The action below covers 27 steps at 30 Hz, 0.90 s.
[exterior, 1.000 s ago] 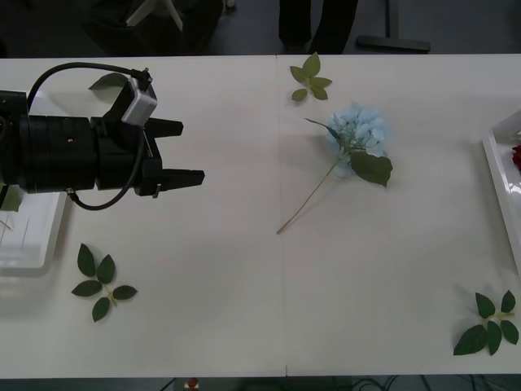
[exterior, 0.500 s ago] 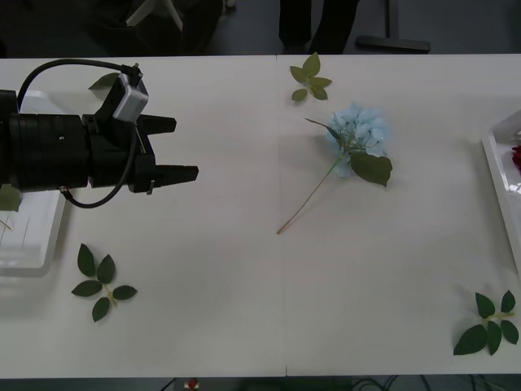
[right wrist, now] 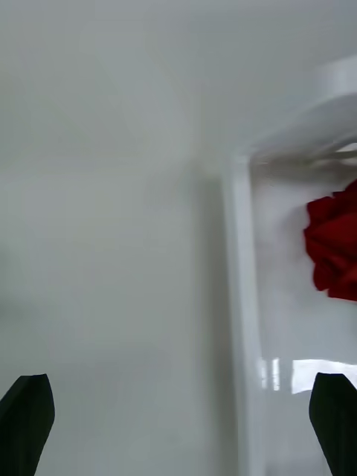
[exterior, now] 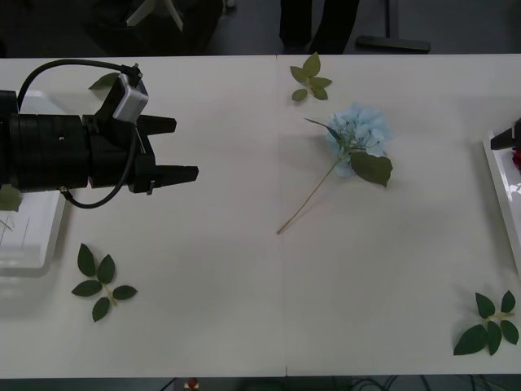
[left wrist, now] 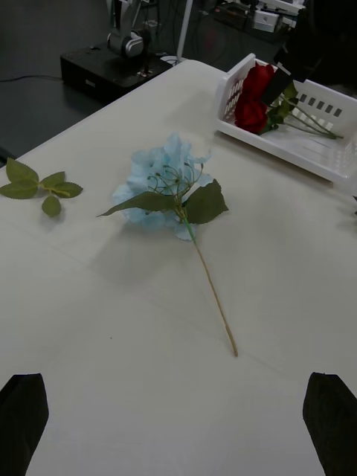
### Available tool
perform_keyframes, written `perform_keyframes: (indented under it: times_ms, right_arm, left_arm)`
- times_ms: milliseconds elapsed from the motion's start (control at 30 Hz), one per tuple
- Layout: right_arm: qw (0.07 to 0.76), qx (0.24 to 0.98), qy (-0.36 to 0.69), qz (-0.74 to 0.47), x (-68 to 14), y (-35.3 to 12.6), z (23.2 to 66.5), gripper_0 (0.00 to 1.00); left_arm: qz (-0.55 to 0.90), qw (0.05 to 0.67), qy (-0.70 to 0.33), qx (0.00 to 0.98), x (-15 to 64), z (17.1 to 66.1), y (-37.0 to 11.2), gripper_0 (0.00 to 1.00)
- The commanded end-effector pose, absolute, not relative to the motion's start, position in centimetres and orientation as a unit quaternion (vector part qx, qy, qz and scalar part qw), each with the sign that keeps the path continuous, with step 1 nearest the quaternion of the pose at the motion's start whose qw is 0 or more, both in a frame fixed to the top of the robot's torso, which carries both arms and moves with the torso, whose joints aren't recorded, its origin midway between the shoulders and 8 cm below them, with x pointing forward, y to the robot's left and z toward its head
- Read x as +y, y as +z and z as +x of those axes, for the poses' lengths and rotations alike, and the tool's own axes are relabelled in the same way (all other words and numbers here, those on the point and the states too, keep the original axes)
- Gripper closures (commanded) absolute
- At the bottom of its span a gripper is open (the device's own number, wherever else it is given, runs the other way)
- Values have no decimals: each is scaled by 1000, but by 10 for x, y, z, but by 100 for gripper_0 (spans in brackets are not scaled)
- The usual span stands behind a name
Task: Place the red flowers into the right box and the blue flowers into the left box. If a person shows an open palm, hand one flower to the person first, then continue sorting.
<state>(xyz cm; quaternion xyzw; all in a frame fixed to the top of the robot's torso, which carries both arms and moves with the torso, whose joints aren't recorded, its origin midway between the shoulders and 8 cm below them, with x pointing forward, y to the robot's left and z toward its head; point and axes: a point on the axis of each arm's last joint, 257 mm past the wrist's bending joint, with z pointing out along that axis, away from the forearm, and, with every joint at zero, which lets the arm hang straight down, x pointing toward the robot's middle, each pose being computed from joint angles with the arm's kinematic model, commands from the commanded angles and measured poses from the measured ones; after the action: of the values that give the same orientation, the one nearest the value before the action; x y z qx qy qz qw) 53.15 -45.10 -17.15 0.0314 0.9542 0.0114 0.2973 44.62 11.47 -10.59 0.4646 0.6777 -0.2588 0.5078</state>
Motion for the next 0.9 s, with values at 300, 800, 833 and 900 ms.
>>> perform_keyframes:
  times_ms: [300, 800, 833, 900]
  right_arm:
    - [276, 948, 109, 111, -317, -132, 496, 0]
    - [264, 942, 156, 137, -193, -140, 449, 0]
    - [265, 942, 156, 134, -187, -144, 450, 0]
    - [271, 942, 153, 127, -175, -151, 452, 0]
  left_arm:
    - [470, 511, -250, 675, 122, 443, -107, 0]
    - [470, 510, -250, 675, 123, 442, -108, 0]
    - [471, 510, -250, 675, 122, 442, -108, 0]
    - [471, 511, -249, 675, 123, 442, -108, 0]
